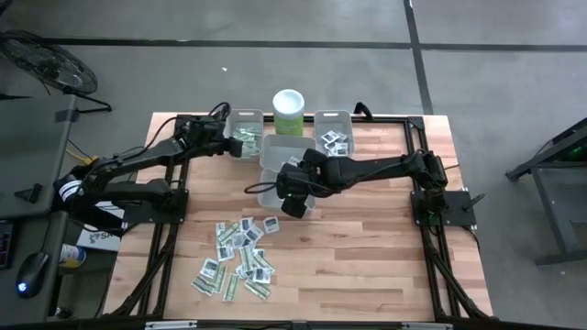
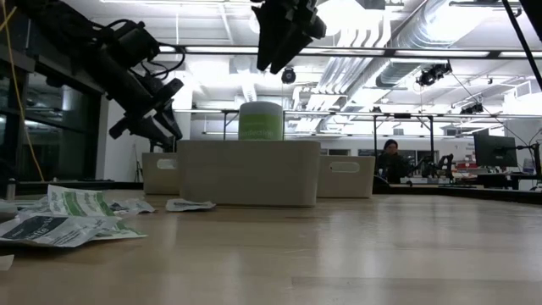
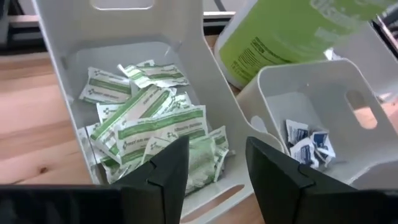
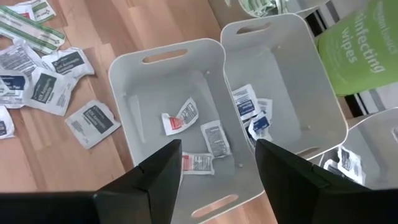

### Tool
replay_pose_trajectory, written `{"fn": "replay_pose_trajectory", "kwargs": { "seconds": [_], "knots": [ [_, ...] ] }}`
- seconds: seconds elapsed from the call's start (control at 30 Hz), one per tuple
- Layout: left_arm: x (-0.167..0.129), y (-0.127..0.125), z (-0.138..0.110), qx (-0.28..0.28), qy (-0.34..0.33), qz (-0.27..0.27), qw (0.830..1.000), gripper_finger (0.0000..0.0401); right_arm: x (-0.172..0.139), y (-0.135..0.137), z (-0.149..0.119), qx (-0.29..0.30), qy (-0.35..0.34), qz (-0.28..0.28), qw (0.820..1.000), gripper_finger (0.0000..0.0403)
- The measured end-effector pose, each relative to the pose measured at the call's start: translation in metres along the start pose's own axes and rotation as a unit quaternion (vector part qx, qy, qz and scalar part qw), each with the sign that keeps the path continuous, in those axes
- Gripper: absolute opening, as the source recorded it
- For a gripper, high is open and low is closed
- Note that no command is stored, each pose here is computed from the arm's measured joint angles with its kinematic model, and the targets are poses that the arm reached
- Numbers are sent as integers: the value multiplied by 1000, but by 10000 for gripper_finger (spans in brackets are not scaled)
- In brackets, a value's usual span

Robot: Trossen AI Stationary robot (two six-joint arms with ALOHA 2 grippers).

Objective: Pick & Place First Aid Supplies
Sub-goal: Put the bandage pack into the left bin, then put the towelette pack into the right bin

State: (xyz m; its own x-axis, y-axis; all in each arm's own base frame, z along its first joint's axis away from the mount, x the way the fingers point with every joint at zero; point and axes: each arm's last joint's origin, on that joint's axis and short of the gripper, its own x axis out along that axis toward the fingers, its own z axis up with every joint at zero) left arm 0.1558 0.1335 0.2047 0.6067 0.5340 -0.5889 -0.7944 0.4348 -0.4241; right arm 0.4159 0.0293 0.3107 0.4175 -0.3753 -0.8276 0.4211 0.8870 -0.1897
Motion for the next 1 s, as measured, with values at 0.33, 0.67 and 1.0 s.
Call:
{"fn": "replay_pose_trajectory", "kwargs": {
  "seconds": [0.33, 0.67, 1.0],
  "knots": [
    [0, -2, -2, 30, 22, -31, 999, 201, -1, 2, -1, 16, 5, 8, 1000, 199],
    [-11, -4, 3, 61, -5, -42, 997, 259, -18, -3, -4, 54, 5, 10, 998, 199],
    [-38, -7, 4, 73, -18, -95, 993, 259, -23, 24, -32, 47, 25, -6, 999, 199]
  ]
}}
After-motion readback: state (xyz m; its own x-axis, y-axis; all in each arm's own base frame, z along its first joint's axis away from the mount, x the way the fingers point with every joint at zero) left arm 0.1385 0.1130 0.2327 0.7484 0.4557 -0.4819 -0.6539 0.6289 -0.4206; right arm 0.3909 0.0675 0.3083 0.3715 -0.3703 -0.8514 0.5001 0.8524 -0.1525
